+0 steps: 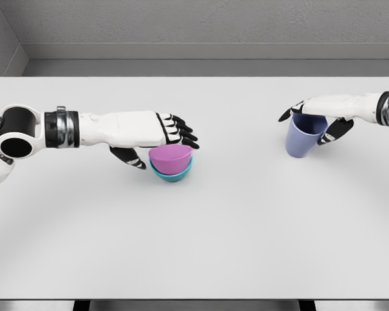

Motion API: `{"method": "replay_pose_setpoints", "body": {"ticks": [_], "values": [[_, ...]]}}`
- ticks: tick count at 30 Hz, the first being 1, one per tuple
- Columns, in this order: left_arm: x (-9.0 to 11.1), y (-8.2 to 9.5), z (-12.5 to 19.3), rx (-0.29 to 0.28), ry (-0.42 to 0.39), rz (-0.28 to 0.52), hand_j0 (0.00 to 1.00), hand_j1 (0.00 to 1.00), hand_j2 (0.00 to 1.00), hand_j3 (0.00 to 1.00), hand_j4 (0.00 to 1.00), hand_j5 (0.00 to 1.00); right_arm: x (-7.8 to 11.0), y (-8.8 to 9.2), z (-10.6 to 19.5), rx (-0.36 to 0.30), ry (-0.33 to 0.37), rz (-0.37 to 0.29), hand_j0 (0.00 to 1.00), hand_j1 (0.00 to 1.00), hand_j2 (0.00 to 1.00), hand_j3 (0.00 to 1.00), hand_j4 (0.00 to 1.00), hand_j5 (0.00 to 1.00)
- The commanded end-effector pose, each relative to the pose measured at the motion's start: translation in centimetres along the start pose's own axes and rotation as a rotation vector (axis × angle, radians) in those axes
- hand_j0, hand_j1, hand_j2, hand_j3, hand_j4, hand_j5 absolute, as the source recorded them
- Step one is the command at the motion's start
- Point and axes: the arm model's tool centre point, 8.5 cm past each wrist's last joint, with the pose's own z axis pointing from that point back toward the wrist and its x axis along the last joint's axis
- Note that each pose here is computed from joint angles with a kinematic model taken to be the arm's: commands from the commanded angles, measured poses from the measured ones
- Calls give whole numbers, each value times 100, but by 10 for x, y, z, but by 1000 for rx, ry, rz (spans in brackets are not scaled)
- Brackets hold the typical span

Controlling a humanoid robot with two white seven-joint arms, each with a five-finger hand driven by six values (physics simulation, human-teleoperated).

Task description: Stacking bowl and cup with both arms

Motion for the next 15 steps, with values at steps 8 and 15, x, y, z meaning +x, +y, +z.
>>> {"method": "replay_pose_setpoints", "body": {"ticks": [8,15], "values": [[-1,9,18,22,22,-7,100,100,100,100,100,100,4,-3,1,-5,-31,21,78,78,78,78,78,78],[-10,21,112,56,149,70,100,100,100,100,100,100,4,-6,6,-10,-40,38,76,76,76,76,76,76]]}}
